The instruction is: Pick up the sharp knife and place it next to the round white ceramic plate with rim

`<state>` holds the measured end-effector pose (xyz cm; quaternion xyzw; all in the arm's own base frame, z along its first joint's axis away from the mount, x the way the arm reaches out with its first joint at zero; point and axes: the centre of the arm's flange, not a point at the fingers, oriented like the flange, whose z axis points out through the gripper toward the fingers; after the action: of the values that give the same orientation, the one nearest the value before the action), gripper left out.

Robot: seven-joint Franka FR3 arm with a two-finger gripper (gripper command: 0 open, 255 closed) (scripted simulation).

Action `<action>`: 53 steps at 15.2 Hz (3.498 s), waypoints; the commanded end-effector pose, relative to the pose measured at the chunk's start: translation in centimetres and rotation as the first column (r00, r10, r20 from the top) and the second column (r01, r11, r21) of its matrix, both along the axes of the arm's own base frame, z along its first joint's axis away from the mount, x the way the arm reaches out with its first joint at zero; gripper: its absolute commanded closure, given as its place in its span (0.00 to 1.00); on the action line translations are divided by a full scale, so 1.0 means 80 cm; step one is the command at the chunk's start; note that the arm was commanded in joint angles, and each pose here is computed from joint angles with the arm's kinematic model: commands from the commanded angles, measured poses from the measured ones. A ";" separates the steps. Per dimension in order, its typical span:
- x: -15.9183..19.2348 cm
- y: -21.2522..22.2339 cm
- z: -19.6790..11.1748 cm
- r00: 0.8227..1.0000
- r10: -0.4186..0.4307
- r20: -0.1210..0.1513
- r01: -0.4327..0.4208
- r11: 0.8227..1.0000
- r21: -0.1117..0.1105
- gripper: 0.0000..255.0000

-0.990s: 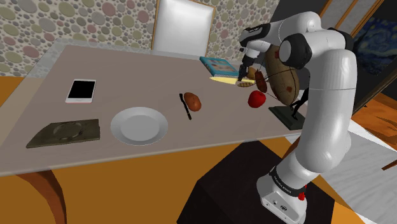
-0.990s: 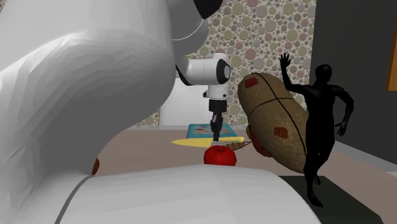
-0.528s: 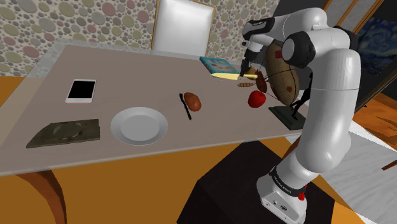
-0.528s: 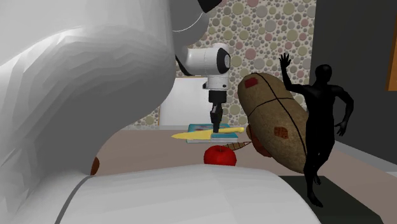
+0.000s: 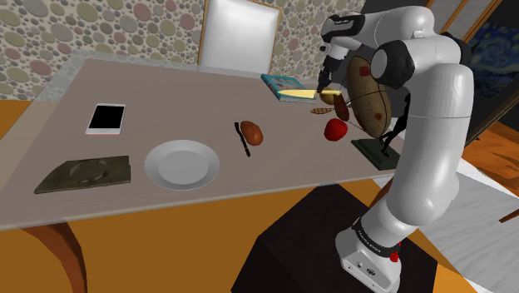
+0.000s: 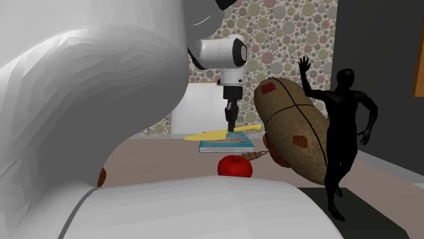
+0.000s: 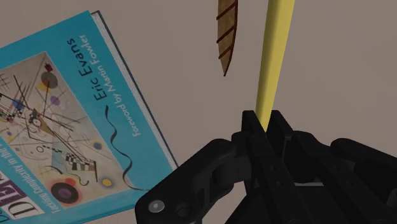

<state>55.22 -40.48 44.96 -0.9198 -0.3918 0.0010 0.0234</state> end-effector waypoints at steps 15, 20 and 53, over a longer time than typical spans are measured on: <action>0.014 0.181 0.035 1.000 0.000 0.000 0.000 1.000 0.000 1.00; 0.021 0.264 0.035 1.000 0.000 0.000 0.000 1.000 0.000 1.00; 0.052 0.671 -0.016 1.000 0.000 0.000 0.000 1.000 0.000 1.00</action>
<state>59.35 13.17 44.11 -0.9198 -0.3918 0.0014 0.0236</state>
